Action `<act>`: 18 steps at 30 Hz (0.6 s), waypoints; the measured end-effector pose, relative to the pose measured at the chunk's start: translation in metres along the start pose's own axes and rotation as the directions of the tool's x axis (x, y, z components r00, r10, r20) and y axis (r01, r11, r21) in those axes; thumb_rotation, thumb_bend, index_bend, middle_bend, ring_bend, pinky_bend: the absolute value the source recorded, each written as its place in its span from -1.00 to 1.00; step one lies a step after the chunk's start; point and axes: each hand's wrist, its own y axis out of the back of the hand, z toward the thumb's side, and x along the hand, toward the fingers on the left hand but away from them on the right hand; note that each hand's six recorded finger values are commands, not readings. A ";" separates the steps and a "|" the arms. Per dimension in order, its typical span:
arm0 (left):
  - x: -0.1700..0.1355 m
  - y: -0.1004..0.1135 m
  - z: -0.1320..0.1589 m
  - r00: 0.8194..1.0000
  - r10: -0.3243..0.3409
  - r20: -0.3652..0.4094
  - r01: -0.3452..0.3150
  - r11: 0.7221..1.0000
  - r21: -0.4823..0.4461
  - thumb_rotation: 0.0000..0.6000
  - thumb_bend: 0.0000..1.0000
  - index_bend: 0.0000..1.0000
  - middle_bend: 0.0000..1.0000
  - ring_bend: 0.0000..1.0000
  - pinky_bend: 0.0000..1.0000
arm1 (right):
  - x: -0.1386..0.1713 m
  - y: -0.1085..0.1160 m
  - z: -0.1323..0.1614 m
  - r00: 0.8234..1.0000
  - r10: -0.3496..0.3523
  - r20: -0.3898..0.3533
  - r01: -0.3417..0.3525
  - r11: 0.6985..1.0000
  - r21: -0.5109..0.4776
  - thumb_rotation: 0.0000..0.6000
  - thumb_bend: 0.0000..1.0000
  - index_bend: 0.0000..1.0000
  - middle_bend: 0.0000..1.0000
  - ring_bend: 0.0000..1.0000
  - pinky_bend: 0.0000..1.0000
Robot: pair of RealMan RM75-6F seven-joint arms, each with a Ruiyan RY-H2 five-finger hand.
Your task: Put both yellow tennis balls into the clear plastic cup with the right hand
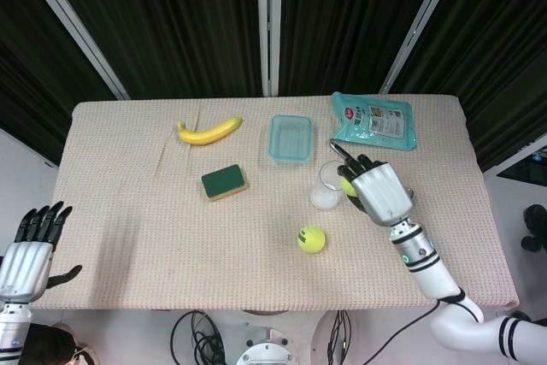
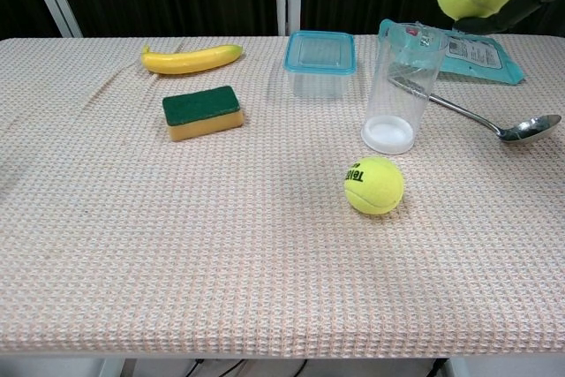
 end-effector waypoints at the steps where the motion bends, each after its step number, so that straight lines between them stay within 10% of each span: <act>1: 0.000 0.001 0.000 1.000 0.002 0.000 -0.002 1.000 -0.001 1.00 -1.00 -1.00 -1.00 -1.00 -1.00 | -0.007 0.000 0.002 1.000 0.002 -0.002 -0.002 1.000 -0.005 1.00 -0.45 0.39 0.22 0.16 0.55; 10: 0.000 0.004 -0.002 1.000 0.006 0.003 -0.006 1.000 -0.013 1.00 -1.00 -0.99 -1.00 -1.00 -1.00 | -0.026 -0.011 0.012 0.999 0.042 -0.008 -0.042 0.998 -0.035 1.00 -0.62 0.02 -0.25 -0.40 -0.01; 18: 0.001 0.004 -0.005 1.000 0.005 -0.003 -0.005 1.000 -0.017 1.00 -1.00 -0.99 -1.00 -1.00 -1.00 | -0.028 -0.018 0.013 0.994 0.110 -0.006 -0.110 0.983 -0.148 1.00 -1.00 -0.79 -0.83 -1.00 -0.76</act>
